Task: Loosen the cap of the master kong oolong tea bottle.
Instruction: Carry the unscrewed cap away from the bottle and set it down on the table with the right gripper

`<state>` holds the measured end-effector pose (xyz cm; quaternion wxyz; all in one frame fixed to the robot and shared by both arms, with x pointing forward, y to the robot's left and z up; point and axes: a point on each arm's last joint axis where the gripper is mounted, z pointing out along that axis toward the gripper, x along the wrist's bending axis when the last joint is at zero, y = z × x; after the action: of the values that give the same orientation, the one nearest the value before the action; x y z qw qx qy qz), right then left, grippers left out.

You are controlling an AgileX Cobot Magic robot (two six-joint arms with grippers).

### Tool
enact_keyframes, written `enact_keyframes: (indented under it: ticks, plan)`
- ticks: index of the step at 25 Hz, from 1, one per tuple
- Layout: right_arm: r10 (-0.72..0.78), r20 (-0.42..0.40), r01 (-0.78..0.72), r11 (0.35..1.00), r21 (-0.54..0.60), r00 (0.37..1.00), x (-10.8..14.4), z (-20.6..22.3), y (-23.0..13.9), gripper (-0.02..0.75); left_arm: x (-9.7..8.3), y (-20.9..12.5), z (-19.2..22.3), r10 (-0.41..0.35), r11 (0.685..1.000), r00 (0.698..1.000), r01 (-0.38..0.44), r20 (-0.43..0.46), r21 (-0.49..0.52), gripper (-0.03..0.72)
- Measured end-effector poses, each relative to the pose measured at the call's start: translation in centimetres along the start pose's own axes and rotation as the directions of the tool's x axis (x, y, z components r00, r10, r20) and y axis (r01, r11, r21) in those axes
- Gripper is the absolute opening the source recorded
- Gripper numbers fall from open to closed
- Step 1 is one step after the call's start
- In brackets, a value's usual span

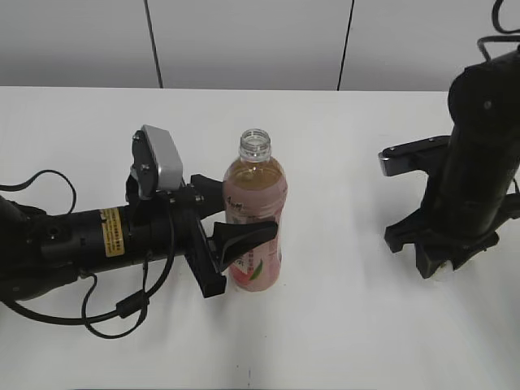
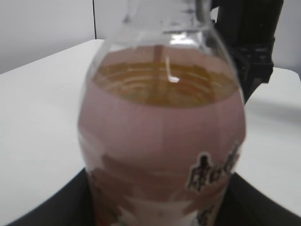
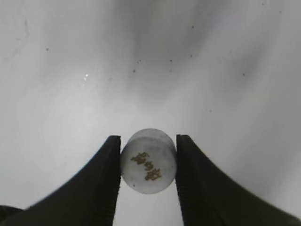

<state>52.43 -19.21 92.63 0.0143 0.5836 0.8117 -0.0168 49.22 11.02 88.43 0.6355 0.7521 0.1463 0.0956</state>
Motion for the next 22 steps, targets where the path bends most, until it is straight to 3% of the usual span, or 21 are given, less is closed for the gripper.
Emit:
enact_keyframes:
  ticks: [14, 22]
  plan:
    - [0.018, -0.016, -0.019, 0.999, -0.034, 1.000, 0.1, 4.0, 0.9, 0.282, 0.0, 0.0, 0.0, 0.001, 1.000, 1.000, -0.001, 0.003, 0.000, 0.389]
    - [0.023, -0.034, -0.024, 0.999, -0.027, 0.999, 0.3, 4.0, 0.9, 0.573, 0.0, 0.0, 0.0, 0.001, 1.000, 1.000, -0.001, 0.004, 0.000, 0.389]
